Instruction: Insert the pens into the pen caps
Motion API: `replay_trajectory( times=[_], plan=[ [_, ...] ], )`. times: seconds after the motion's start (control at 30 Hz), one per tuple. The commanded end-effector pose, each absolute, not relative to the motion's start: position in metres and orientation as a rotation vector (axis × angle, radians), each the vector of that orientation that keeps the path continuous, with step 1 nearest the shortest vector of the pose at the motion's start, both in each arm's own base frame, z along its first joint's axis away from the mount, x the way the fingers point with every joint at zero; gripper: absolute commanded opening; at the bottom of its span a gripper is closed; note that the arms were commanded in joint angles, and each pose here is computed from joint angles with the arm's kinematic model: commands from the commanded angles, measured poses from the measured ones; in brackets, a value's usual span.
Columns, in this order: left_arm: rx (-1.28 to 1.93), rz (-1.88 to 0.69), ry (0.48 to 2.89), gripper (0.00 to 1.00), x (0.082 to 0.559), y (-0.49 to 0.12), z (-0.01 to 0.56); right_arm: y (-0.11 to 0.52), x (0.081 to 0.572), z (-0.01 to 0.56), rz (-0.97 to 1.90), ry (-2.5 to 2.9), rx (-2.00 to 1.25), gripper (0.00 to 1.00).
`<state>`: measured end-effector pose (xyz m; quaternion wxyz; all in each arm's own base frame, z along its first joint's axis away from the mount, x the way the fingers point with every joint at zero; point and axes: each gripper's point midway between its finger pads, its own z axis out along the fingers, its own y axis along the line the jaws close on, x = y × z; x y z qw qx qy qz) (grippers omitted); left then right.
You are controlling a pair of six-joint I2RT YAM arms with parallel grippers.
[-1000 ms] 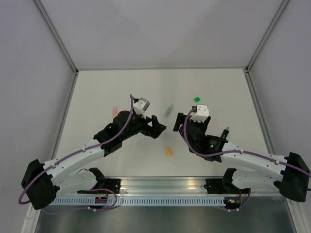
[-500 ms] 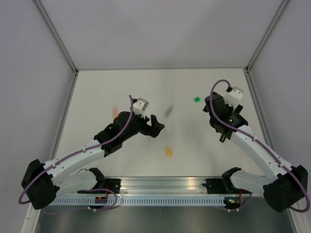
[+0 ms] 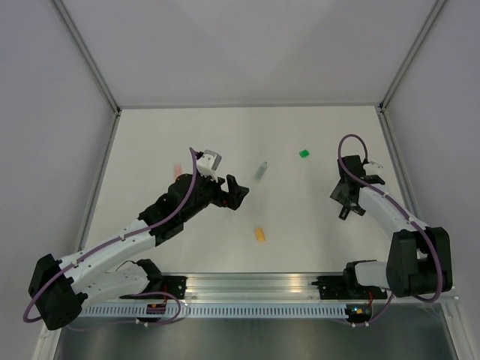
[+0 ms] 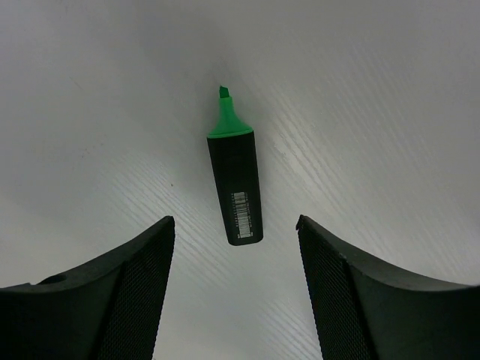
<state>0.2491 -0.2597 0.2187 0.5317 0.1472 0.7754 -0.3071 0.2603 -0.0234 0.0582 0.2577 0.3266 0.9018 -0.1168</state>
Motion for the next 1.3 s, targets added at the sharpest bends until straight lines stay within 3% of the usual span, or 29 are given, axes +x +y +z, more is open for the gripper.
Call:
replay_trajectory(
  times=[0.0, 0.57, 0.77, 0.97, 1.27],
  plan=[
    [0.356, -0.711, 1.818, 1.0, 0.251, -0.257, 0.225, -0.022, 0.264, 0.045, -0.296, 2.47, 0.881, 0.73],
    [0.361, -0.694, 1.842, 1.0, 0.255, -0.26, 0.217, -0.022, 0.265, -0.005, -0.289, 2.547, 0.861, 0.56],
    [0.373, -0.752, 1.838, 0.99, 0.251, -0.268, 0.217, -0.017, 0.272, -0.002, -0.236, 2.543, 0.819, 0.34],
    [0.372, -0.817, 1.854, 0.97, 0.247, -0.278, 0.215, -0.008, 0.288, 0.02, -0.121, 2.484, 0.721, 0.0],
    [0.505, -1.023, 1.87, 0.92, 0.227, -0.312, 0.205, 0.059, 0.307, 0.082, 0.311, 2.261, 0.558, 0.0]
  ],
)
